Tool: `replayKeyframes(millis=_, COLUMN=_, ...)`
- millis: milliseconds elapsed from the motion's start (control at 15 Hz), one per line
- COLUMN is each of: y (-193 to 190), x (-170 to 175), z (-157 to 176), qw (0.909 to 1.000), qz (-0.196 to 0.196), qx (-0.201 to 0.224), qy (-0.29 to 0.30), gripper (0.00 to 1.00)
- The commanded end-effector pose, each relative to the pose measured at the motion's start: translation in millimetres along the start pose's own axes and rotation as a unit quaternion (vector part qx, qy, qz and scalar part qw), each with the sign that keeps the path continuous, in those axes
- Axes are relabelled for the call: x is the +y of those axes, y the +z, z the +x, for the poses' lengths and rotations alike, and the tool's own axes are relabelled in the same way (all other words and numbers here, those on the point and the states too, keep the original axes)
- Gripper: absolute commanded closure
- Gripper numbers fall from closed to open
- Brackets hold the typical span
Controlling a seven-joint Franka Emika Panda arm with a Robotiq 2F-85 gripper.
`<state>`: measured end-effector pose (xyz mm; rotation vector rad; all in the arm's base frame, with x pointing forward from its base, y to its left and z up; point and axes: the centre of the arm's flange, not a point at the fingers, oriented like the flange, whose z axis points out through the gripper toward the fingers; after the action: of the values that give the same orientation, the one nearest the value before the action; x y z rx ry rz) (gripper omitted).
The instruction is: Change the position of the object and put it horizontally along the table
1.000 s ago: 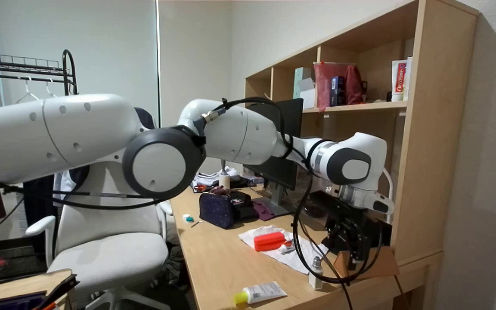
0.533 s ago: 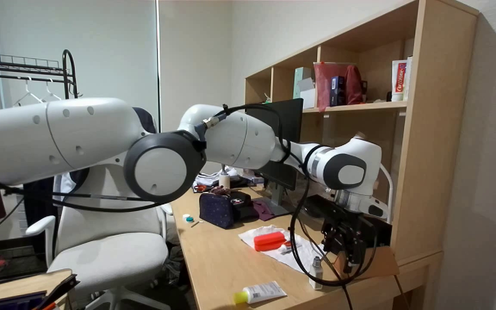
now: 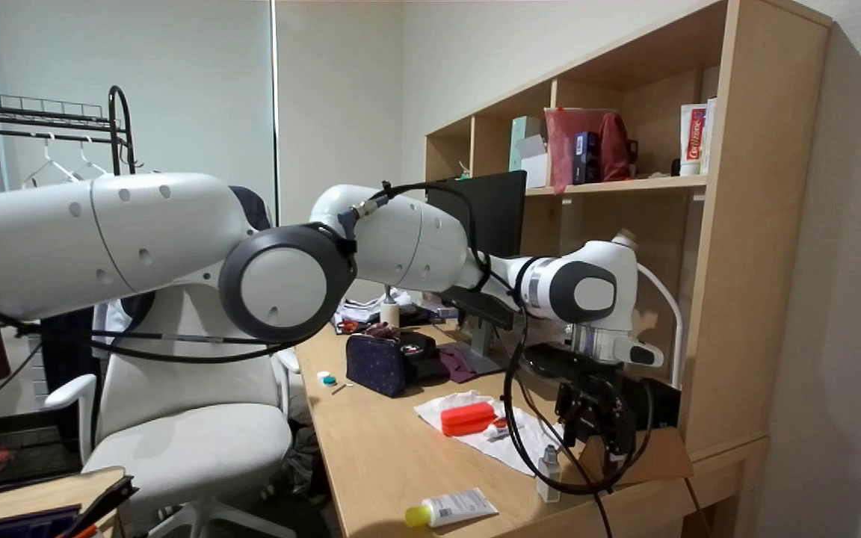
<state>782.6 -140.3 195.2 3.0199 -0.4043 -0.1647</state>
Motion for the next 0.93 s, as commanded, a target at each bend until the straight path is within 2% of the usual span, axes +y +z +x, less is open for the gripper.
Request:
replayKeyframes(millis=0, y=-0.1, x=-9.9, z=74.1, qw=0.9997, qz=-0.025, qx=-0.008, qy=0.0, gripper=0.27)
replayKeyframes(millis=467, y=4.3, x=-5.7, z=73.3, qw=0.9996, qz=-0.025, qx=-0.013, qy=0.002, gripper=0.72)
replayKeyframes(millis=533, y=4.0, x=-5.6, z=73.2, qw=0.9996, qz=-0.024, qx=-0.014, qy=0.003, gripper=0.3)
replayKeyframes(millis=600, y=4.0, x=-5.3, z=73.1, qw=0.9996, qz=-0.023, qx=-0.016, qy=0.005, gripper=0.33)
replayKeyframes(millis=667, y=3.9, x=-4.9, z=73.0, qw=0.9996, qz=-0.02, qx=-0.018, qy=0.008, gripper=0.32)
replayKeyframes(millis=867, y=3.7, x=-3.6, z=72.1, qw=0.9996, qz=-0.012, qx=-0.023, qy=0.014, gripper=0.15)
